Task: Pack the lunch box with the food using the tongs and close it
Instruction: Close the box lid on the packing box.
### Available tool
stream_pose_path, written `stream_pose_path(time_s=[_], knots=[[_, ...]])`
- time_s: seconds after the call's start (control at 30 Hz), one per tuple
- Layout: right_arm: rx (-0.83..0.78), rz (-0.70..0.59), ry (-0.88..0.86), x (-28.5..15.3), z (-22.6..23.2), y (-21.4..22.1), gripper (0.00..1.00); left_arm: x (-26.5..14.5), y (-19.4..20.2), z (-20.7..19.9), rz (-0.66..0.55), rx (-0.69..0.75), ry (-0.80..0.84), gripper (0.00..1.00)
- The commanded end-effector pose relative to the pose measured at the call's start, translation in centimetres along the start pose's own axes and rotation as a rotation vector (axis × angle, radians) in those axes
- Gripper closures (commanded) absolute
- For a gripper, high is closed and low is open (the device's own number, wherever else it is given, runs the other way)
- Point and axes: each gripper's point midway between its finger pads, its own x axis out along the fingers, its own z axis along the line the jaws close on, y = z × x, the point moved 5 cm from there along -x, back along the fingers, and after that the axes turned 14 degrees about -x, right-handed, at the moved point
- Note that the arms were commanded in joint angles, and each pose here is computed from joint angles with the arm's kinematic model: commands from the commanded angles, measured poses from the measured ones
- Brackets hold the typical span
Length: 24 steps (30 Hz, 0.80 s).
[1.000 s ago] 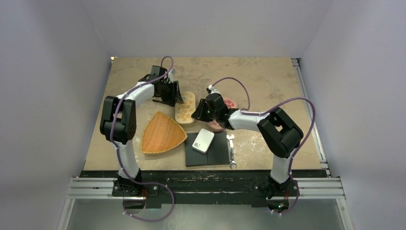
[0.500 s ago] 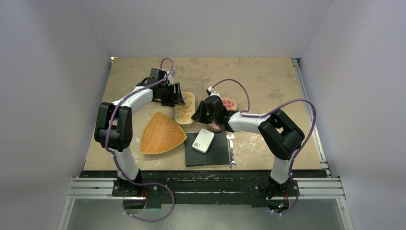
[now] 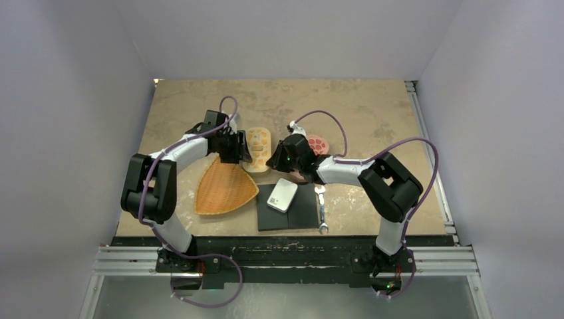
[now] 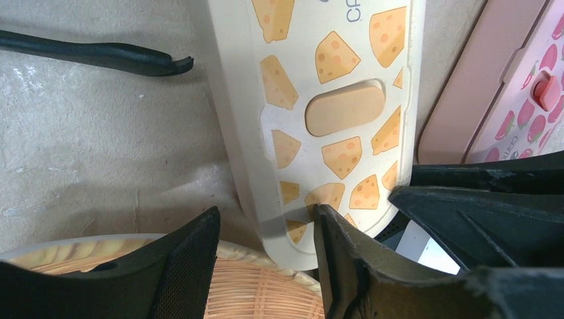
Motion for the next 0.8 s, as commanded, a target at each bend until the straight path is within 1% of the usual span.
stream_pose_path(time_s=[0.0, 0.2, 0.3, 0.37, 0.5, 0.63, 0.77], knots=[[-0.09, 0.413, 0.236, -1.6, -5.8, 10.9, 0.9, 0.6, 0.7, 0.6, 0.011, 0.002, -0.032, 0.49], [-0.105, 0.403, 0.243, -1.6, -5.5, 10.3, 0.89, 1.9, 2.3, 3.0, 0.087, -0.004, -0.137, 0.55], [-0.096, 0.422, 0.196, -1.9, -4.7, 10.0, 0.86, 1.7, 1.9, 2.8, 0.06, -0.001, -0.135, 0.56], [-0.091, 0.4, 0.178, -2.0, -3.9, 9.0, 0.84, 1.5, 1.3, 2.1, 0.043, 0.0, -0.11, 0.56], [-0.117, 0.332, 0.146, -2.2, -1.7, 5.2, 0.76, 0.8, -0.4, -0.1, 0.017, 0.012, -0.028, 0.51], [-0.143, 0.247, 0.142, -2.6, -0.7, 1.0, 0.66, -1.1, -3.6, -2.2, -0.064, 0.054, -0.017, 0.42], [-0.125, 0.153, 0.153, -2.8, -0.1, -3.0, 0.66, -2.3, -6.6, -3.7, -0.135, 0.071, 0.006, 0.39]])
